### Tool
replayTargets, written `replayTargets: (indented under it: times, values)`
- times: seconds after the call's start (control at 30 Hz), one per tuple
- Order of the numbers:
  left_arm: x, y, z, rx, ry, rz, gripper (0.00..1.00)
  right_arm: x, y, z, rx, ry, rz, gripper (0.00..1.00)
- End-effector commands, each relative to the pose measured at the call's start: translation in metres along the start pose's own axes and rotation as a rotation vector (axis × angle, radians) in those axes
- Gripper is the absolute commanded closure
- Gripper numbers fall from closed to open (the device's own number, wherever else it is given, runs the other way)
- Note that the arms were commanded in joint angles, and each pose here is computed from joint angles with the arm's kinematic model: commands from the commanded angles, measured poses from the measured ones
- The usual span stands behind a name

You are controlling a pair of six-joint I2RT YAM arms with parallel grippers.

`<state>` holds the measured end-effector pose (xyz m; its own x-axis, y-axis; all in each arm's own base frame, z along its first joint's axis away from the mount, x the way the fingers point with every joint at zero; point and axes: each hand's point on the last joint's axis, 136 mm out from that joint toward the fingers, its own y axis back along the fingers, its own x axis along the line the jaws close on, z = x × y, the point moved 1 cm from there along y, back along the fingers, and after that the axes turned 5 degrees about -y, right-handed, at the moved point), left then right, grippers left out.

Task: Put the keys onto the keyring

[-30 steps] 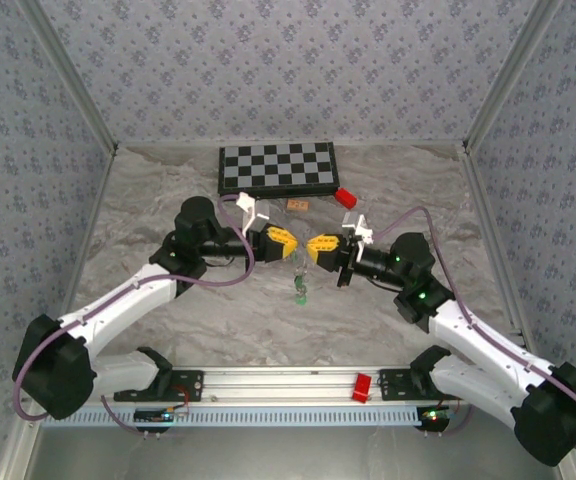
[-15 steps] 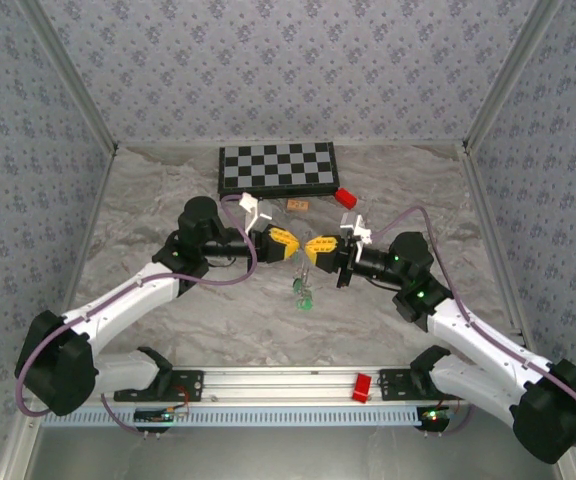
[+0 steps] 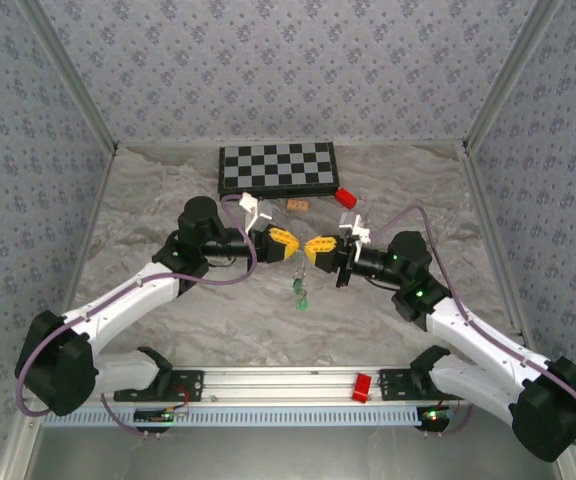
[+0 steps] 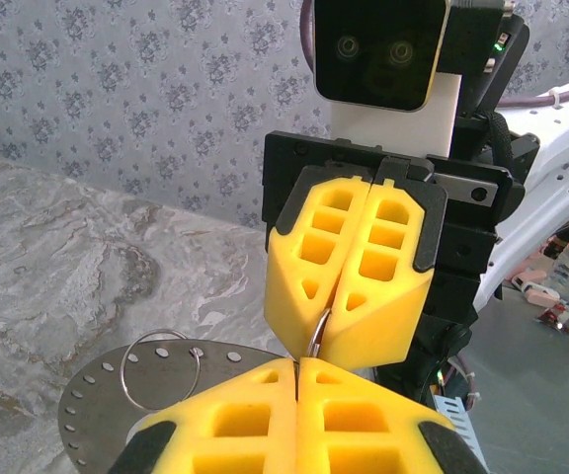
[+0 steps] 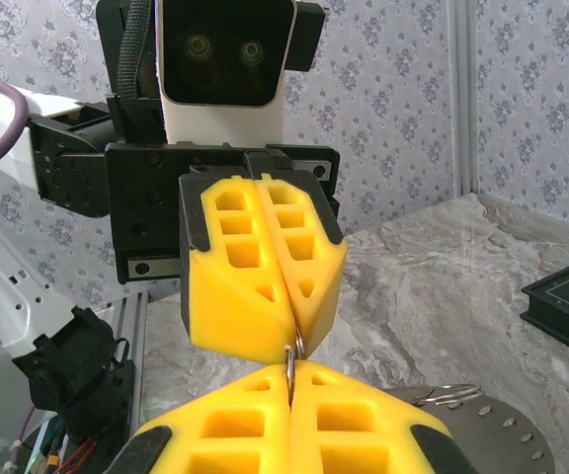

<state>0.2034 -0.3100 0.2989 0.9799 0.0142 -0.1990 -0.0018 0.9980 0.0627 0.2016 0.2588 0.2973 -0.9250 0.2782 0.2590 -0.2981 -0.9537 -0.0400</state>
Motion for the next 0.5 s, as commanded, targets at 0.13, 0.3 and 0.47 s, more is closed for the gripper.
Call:
replayTargets:
  times: [0.13,0.3,0.47]
  values:
    - [-0.0111,0.0004,0.0201,-0.037,-0.064,-0.037,1.00,0.0015,0.0030,0.0157,-0.051,0.032,-0.006,1.00]
    - [-0.0093,0.0001,0.0187,-0.034,-0.059,-0.036,1.00,0.0009,0.0046,0.0160,-0.054,0.034,-0.012,1.00]
    - [-0.0087,0.0002,0.0178,-0.032,-0.058,-0.031,1.00,0.0016,0.0040,0.0156,-0.052,0.032,-0.007,1.00]
